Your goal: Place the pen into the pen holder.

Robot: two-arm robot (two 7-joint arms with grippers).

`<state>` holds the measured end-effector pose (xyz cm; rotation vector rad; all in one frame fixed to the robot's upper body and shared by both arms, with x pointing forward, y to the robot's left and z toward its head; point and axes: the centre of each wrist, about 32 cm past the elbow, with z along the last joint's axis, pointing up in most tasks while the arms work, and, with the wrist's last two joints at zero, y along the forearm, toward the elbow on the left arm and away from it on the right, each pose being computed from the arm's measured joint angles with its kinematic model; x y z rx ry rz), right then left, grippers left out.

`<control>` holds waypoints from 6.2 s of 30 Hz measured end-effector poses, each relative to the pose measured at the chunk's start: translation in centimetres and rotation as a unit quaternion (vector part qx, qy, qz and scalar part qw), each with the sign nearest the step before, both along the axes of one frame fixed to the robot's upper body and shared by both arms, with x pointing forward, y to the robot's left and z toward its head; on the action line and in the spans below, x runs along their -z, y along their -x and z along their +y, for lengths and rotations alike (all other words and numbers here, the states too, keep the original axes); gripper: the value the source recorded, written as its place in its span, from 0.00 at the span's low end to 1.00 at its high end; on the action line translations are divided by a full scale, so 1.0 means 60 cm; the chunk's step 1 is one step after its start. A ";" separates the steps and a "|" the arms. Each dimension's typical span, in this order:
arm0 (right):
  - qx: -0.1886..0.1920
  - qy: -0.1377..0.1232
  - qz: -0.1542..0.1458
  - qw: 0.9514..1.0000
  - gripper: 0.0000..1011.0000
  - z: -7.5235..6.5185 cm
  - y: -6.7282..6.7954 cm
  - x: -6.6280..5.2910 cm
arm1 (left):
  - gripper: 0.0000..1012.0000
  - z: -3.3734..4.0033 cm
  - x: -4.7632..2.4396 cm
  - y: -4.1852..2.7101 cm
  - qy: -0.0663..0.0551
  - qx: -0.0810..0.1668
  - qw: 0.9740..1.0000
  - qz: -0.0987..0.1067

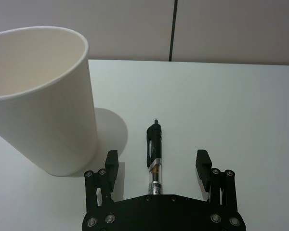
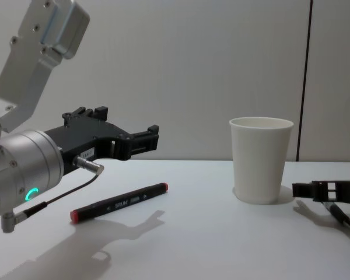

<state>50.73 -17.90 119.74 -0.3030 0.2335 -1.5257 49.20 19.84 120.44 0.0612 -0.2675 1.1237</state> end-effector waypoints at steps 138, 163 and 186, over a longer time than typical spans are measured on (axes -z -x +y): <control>-0.252 -0.186 -0.323 0.893 0.14 -0.101 -0.120 -0.049 | 0.99 0.000 0.000 0.000 0.000 0.000 1.000 0.000; -0.285 -0.158 -0.297 0.898 0.14 -0.076 -0.136 -0.003 | 0.99 0.000 0.000 0.000 0.000 0.000 1.000 0.000; -0.263 -0.127 -0.309 0.905 0.15 -0.059 -0.144 0.024 | 0.99 0.000 0.000 0.000 0.000 0.000 1.000 0.000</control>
